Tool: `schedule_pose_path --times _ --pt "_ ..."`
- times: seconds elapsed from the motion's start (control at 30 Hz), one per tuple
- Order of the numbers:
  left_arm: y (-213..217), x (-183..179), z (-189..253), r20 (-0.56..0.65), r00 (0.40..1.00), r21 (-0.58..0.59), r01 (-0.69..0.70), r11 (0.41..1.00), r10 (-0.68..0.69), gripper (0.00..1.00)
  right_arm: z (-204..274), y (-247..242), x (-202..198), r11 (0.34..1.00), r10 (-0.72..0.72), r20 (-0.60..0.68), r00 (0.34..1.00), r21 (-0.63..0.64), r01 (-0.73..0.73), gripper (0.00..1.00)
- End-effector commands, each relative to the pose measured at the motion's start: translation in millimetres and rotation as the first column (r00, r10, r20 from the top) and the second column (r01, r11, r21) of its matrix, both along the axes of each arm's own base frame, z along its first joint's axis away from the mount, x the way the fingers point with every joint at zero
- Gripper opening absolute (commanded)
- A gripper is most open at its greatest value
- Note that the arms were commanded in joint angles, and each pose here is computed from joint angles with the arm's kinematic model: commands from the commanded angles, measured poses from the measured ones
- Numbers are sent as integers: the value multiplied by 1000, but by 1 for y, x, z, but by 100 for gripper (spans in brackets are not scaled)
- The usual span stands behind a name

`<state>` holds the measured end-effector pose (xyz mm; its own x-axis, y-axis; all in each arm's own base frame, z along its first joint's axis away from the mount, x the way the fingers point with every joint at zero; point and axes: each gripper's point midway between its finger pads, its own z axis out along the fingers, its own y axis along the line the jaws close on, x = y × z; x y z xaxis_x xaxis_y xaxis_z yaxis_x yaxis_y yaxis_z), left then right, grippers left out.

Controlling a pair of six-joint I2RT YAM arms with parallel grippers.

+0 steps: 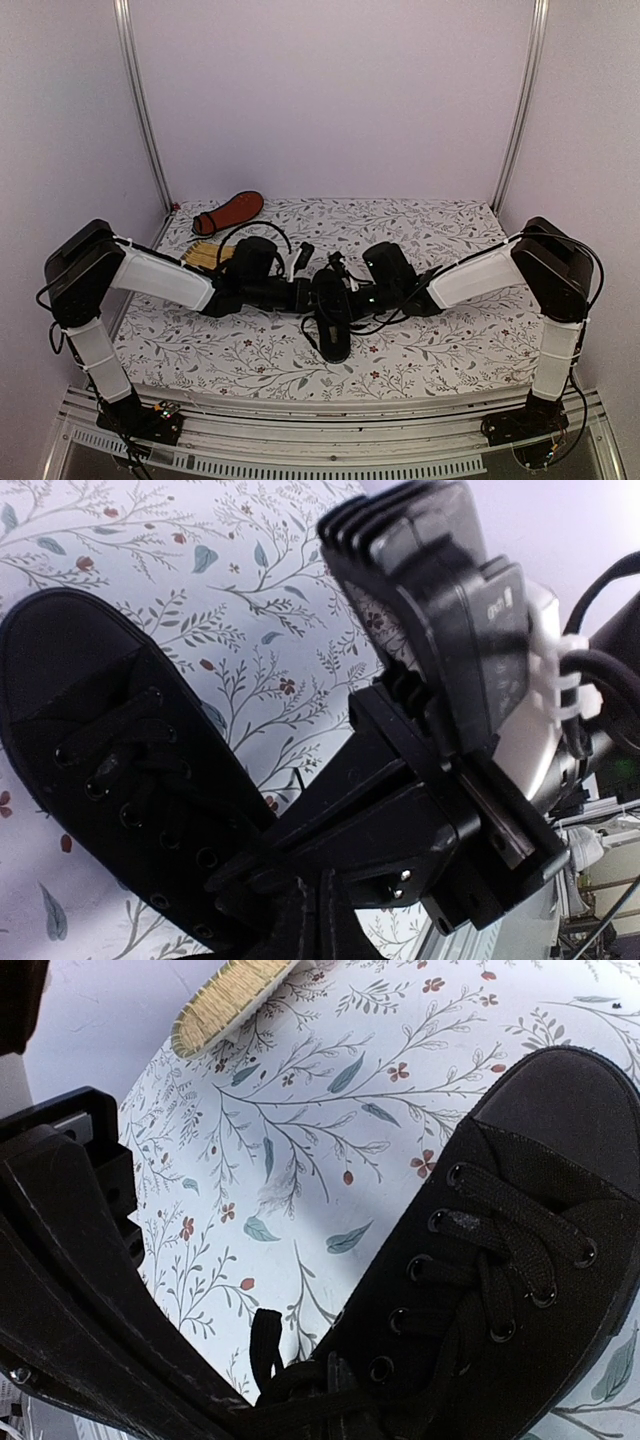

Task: Tie the shoes
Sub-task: Cross the half-tied shoelace with the shoelace loop.

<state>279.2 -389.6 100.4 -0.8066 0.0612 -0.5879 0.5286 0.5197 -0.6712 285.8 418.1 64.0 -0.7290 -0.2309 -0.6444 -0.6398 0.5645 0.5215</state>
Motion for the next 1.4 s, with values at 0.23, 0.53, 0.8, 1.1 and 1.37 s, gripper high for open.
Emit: schedule_pose_path --times 0.23,0.53,0.8,1.1,1.37 --pt "14 4 37 106 993 21 -47 999 45 30 1 -1 2 999 -35 9 999 27 35 2" --pt "40 36 25 65 985 123 -168 978 161 36 -1 -6 -1 999 -37 5 999 23 37 2" --pt "40 41 -10 -47 984 149 -163 975 172 31 1 -6 -1 999 -36 8 999 26 36 2" --pt "24 36 -21 -99 990 102 -86 991 96 29 3 -6 -1 999 -37 11 999 28 36 2" --pt "16 28 -18 -100 994 29 -35 999 38 30 3 -5 -2 999 -35 10 999 27 35 2"
